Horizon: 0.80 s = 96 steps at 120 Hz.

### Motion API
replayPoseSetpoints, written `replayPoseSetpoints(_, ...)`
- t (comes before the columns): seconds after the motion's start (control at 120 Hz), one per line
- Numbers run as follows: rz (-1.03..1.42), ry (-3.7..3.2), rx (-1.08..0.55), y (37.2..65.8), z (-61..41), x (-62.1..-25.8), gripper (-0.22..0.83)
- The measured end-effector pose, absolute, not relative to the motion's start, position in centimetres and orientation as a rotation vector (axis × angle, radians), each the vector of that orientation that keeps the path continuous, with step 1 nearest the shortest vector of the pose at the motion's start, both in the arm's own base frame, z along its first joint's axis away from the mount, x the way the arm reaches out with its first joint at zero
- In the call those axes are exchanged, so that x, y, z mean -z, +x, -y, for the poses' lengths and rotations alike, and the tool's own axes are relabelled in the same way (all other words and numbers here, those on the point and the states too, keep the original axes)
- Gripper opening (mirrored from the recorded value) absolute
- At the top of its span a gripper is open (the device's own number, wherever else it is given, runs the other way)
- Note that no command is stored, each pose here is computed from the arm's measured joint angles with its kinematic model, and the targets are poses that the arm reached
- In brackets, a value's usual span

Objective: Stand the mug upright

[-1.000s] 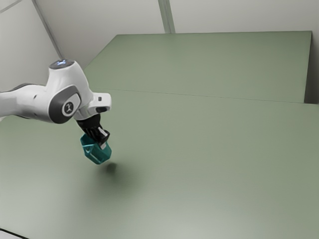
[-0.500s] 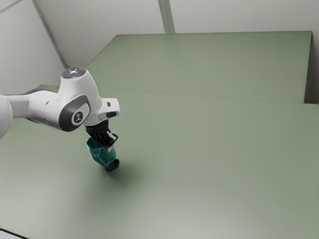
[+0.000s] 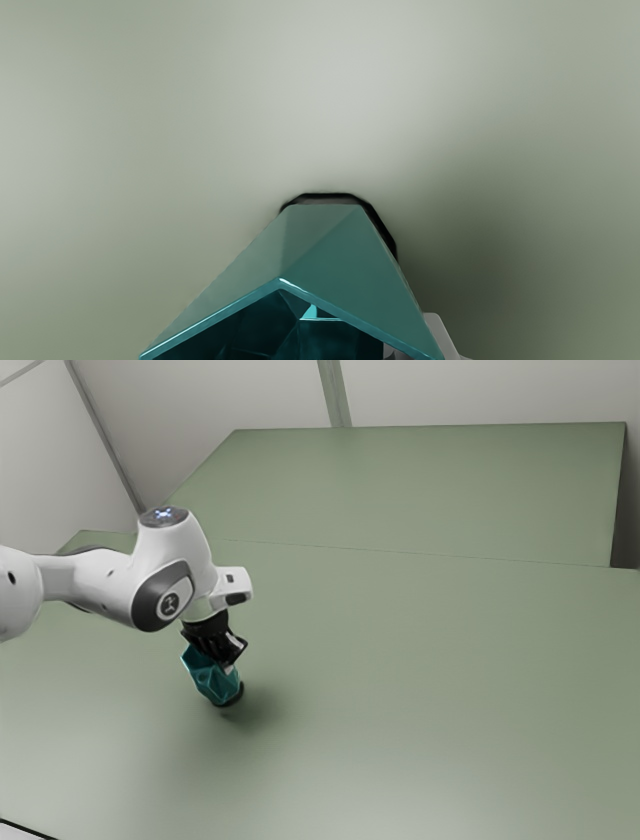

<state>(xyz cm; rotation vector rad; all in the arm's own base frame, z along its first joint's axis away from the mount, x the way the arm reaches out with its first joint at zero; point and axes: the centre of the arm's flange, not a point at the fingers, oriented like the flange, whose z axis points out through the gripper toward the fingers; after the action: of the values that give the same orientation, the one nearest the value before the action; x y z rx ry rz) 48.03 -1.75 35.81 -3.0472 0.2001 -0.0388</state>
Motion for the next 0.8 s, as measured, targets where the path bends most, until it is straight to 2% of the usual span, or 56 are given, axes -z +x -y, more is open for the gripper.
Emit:
replayPoseSetpoints(0.233, -0.174, -3.049, 0.016, 48.1, 1.8, -34.9, -0.17)
replayPoseSetpoints(0.267, -0.172, -3.05, 0.015, 48.1, 1.9, -34.9, -0.13)
replayPoseSetpoints(0.392, -0.168, -3.055, 0.036, 48.2, 2.1, -35.1, 0.16)
replayPoseSetpoints(0.5, -0.157, -3.06, 0.107, 48.2, 2.0, -37.2, 0.33)
replayPoseSetpoints(0.683, -0.159, -3.061, 0.25, 47.4, 2.5, -42.7, 0.48)
replayPoseSetpoints(0.8, -0.137, -3.073, 0.269, 49.4, 2.9, -47.1, 0.53)
